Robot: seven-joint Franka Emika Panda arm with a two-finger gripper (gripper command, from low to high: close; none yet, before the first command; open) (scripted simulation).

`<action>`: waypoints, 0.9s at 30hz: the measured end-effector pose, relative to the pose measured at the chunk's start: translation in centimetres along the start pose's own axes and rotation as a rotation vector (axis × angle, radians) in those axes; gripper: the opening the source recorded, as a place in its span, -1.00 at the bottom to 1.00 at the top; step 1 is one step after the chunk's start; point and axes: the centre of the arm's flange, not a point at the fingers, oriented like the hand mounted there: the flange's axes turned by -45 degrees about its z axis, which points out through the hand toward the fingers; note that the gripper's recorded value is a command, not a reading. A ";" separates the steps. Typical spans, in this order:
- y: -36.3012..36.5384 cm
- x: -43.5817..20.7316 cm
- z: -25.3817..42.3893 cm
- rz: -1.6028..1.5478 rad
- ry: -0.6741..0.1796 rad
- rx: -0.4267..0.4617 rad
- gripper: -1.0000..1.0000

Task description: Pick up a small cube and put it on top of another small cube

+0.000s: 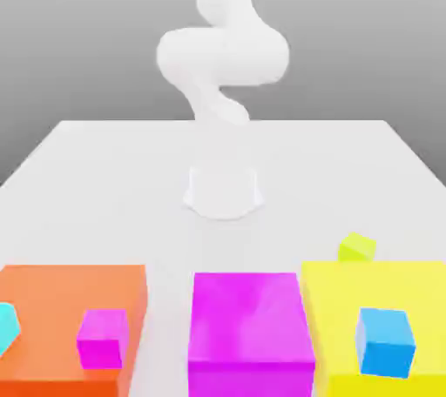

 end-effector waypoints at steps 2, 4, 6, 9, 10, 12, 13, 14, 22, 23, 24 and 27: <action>-3.1 -1.8 5.1 -0.061 -0.072 0.047 0.00; -6.3 -4.2 9.6 -0.125 -0.143 0.089 0.00; -9.5 -7.3 13.5 -0.190 -0.212 0.127 0.00; -14.1 -13.1 18.4 -0.295 -0.317 0.177 0.00; -15.6 -15.4 19.8 -0.333 -0.352 0.192 0.00; -18.2 -20.4 22.2 -0.412 -0.424 0.219 0.00; -19.4 -23.1 23.1 -0.454 -0.460 0.231 0.00; -20.4 -26.0 24.0 -0.499 -0.498 0.242 0.00; -22.5 -42.4 27.0 -0.738 -0.685 0.273 0.00; -22.5 -43.0 27.5 -0.740 -0.687 0.273 0.00; -22.6 -43.6 28.1 -0.743 -0.688 0.276 0.00; -22.6 -45.4 29.8 -0.745 -0.689 0.279 0.00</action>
